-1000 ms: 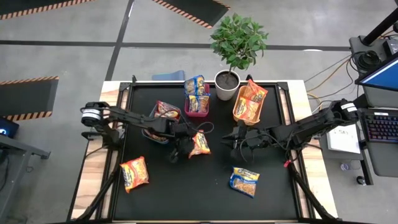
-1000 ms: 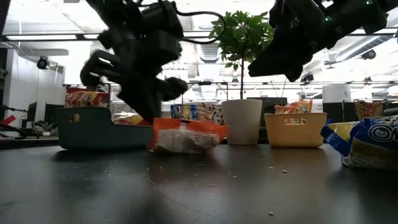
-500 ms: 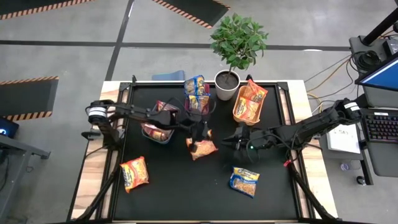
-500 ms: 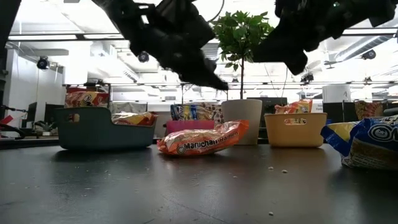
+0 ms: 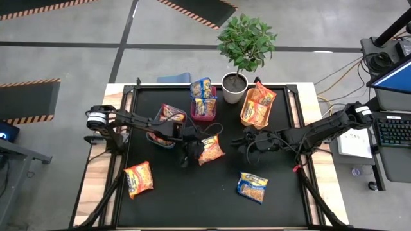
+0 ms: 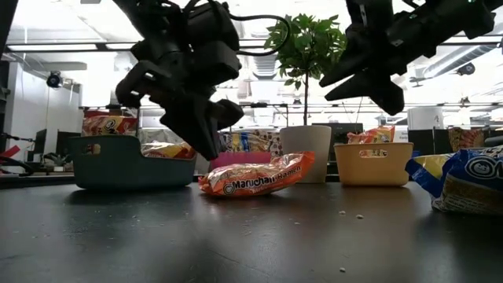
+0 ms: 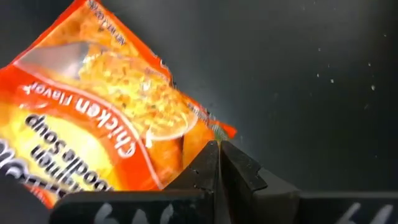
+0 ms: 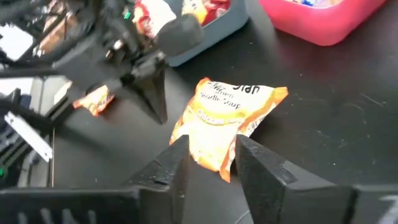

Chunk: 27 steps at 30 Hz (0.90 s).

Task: Sort Maruchan noodles
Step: Put the right orange noodle pack into the yellow bin

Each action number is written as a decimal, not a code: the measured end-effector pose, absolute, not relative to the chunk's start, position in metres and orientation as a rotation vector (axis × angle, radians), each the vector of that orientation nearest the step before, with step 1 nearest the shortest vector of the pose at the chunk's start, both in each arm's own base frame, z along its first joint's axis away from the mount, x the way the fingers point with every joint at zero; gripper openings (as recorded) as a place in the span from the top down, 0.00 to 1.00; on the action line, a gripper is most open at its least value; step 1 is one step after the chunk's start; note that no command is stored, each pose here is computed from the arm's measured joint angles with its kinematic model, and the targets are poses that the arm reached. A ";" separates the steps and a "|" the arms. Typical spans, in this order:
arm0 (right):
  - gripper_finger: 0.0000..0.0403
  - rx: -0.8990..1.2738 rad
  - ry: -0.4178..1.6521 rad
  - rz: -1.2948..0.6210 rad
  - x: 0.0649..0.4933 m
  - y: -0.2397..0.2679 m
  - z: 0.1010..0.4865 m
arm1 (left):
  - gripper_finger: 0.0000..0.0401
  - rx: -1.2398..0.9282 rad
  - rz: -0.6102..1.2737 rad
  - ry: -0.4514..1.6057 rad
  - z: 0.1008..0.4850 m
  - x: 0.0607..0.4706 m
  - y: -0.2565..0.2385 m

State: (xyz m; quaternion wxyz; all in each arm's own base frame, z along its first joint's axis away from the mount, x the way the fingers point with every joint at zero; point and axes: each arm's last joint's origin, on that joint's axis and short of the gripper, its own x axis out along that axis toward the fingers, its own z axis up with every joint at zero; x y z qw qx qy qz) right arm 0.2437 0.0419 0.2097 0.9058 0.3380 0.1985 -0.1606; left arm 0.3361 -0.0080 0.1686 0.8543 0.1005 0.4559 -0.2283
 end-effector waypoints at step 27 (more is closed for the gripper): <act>0.34 0.826 0.517 -0.462 0.309 0.016 0.159 | 1.00 0.177 -0.412 0.897 0.133 0.319 -0.012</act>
